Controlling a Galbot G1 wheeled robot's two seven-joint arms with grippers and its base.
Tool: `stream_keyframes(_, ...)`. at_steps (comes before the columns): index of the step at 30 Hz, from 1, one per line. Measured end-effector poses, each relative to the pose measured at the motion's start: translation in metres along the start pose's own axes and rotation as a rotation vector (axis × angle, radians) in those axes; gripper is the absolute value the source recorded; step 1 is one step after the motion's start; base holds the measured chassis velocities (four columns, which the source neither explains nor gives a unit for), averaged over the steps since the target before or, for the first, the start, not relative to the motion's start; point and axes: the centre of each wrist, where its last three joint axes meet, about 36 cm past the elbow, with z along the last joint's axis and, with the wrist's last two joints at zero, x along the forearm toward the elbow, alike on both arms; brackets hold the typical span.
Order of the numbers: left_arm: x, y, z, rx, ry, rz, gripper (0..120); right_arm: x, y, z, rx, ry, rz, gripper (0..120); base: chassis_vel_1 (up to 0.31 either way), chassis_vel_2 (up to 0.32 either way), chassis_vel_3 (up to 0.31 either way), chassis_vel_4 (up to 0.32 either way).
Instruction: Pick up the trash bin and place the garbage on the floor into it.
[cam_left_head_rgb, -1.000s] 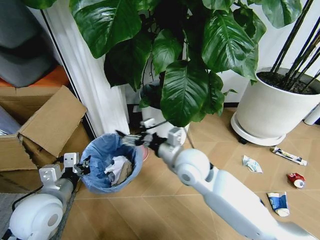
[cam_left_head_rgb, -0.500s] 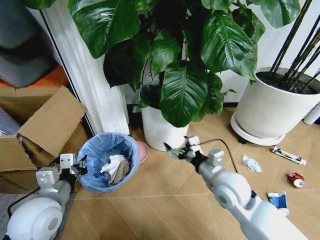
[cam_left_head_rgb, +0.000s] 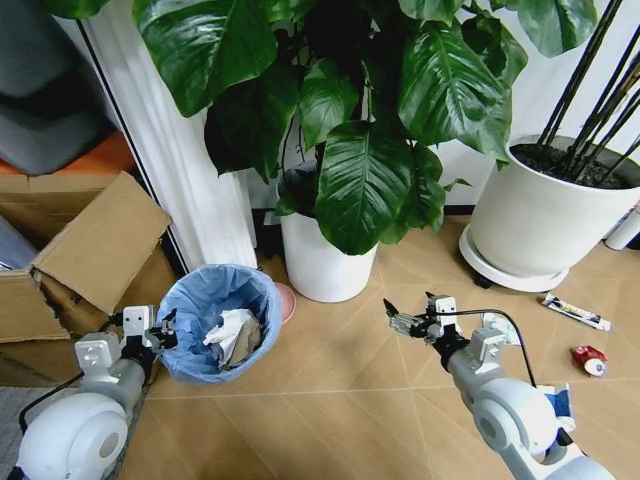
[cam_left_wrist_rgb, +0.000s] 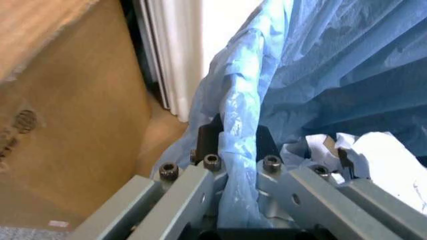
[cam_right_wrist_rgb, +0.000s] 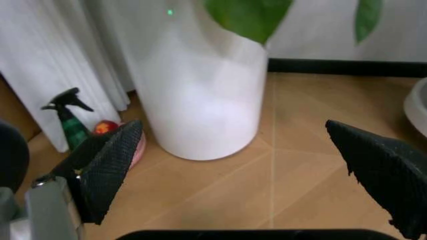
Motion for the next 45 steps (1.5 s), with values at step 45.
stream_keyframes(45,0.004,-0.005,0.003,0.002,0.008,0.016,0,0.003,-0.018,0.011,-0.016,0.001,0.055,100,-0.159,-0.159,0.159,0.162)
